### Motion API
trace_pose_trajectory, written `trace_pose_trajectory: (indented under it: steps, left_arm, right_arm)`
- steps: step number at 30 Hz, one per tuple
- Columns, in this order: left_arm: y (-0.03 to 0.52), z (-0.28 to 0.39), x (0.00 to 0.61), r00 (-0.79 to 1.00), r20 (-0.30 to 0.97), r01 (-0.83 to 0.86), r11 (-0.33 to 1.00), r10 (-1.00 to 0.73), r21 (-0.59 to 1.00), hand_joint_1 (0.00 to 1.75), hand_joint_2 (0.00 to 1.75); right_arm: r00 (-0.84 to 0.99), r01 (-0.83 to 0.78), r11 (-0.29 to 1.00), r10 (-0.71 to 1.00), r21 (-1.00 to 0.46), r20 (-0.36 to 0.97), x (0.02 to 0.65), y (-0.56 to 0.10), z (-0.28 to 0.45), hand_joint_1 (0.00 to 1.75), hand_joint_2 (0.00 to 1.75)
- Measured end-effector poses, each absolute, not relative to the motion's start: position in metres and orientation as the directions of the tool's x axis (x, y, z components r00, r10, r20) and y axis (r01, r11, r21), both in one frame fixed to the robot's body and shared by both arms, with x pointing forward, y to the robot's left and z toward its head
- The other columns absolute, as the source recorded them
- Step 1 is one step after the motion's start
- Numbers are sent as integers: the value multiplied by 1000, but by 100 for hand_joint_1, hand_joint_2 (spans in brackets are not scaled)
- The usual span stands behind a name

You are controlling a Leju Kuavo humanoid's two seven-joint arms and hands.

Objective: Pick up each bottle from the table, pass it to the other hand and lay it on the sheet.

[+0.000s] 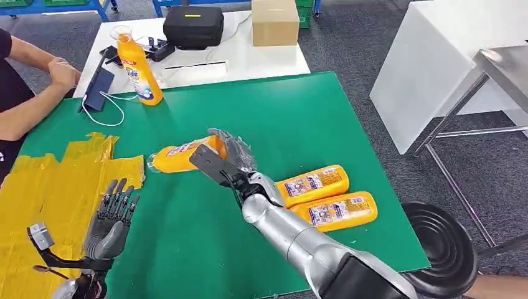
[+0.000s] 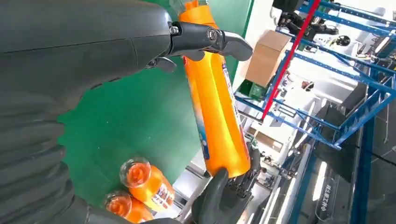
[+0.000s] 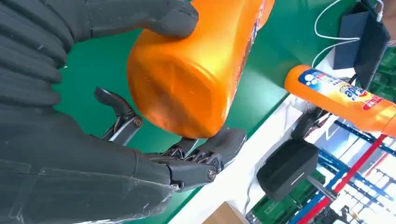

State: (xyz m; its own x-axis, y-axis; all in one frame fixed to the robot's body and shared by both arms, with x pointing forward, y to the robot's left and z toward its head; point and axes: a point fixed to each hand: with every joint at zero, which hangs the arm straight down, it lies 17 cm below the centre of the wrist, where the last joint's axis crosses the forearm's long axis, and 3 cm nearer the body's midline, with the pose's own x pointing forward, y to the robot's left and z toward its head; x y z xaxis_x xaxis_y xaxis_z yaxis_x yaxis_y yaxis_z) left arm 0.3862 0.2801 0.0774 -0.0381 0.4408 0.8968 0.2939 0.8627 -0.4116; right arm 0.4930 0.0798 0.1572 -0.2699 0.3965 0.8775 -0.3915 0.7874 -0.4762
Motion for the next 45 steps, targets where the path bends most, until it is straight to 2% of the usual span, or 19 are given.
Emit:
trace_pose_trajectory:
  steps: [45]
  left_arm:
    - [280,76,385,-37,896,291,863,442,-414,0,175]
  right_arm:
    - [-274,-395,786,393,-476,877,491,82,158,175,175]
